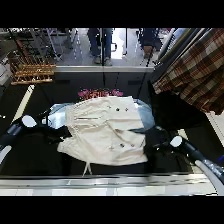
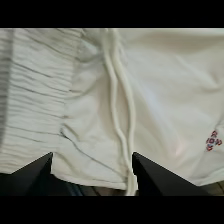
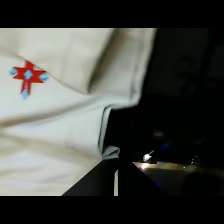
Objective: Fold the clothes and pants, and hang the long-sleeved shirts on hangers.
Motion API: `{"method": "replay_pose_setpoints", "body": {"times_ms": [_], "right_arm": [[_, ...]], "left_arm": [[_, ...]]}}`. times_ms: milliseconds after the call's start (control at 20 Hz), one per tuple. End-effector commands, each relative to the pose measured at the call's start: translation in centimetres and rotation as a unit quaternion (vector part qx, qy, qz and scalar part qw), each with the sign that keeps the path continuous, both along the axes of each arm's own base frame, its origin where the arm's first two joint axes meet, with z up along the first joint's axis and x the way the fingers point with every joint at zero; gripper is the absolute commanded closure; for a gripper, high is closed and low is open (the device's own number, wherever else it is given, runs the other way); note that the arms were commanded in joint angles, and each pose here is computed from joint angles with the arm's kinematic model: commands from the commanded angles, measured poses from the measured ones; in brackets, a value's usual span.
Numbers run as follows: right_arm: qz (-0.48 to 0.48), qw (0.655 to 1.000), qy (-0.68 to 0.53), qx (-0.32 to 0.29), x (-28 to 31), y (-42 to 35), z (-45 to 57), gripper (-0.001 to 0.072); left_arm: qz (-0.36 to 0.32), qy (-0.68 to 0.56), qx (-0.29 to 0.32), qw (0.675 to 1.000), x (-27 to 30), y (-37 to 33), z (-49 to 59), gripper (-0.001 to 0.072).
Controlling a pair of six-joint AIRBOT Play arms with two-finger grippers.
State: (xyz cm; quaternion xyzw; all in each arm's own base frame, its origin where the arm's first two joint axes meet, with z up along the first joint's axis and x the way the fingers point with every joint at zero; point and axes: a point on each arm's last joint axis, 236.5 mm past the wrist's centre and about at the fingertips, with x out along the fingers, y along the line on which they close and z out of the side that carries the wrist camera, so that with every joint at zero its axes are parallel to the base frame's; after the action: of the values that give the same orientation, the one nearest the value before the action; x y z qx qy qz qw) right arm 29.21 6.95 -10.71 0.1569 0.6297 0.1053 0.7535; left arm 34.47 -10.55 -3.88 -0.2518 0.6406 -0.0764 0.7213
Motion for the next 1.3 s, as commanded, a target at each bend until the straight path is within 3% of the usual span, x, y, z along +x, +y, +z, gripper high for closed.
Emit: {"method": "replay_pose_setpoints", "body": {"times_ms": [0,50,100,150,350,500,900,1150,1250], "right_arm": [[-0.068,0.992,-0.094,-0.047,6.9,-5.7,4.1,0.0695],[-0.062,0.993,-0.093,-0.049,6.9,-6.1,4.3,0.0583],[-0.055,0.994,-0.077,-0.046,6.0,-6.6,4.1,0.0318],[-0.049,0.996,-0.058,-0.042,4.9,-7.1,3.7,0.0144],[-0.060,0.997,-0.001,0.045,0.0,-8.7,2.7,0.0148],[-0.131,0.985,-0.020,0.110,0.2,-10.1,3.4,0.0149],[-0.096,0.972,0.032,0.213,-0.7,-6.7,0.7,0.0149],[-0.056,0.972,0.053,0.224,-1.4,-4.8,-0.5,0.0154],[-0.024,0.973,0.059,0.223,-1.7,-3.4,-1.1,0.0284]], "left_arm": [[0.021,0.039,-0.022,0.999,0.0,-1.0,-2.0,0.0197],[0.018,0.065,-0.035,0.997,-0.7,-1.7,-2.9,0.0197],[0.013,0.082,-0.042,0.996,-1.2,-2.4,-3.4,0.0197],[0.006,0.088,-0.043,0.995,-1.6,-2.9,-3.6,0.0197],[-0.005,0.101,-0.060,0.993,-4.3,-4.6,-3.2,0.0197],[0.025,0.099,-0.068,0.992,-7.2,-4.5,-3.8,0.0197],[0.166,0.054,-0.094,0.980,-6.8,-3.7,-5.1,0.0198],[0.208,0.082,-0.092,0.970,-6.0,-3.4,-8.0,0.0197],[0.243,0.072,-0.103,0.962,-4.6,-3.3,-8.3,0.0206]]}}
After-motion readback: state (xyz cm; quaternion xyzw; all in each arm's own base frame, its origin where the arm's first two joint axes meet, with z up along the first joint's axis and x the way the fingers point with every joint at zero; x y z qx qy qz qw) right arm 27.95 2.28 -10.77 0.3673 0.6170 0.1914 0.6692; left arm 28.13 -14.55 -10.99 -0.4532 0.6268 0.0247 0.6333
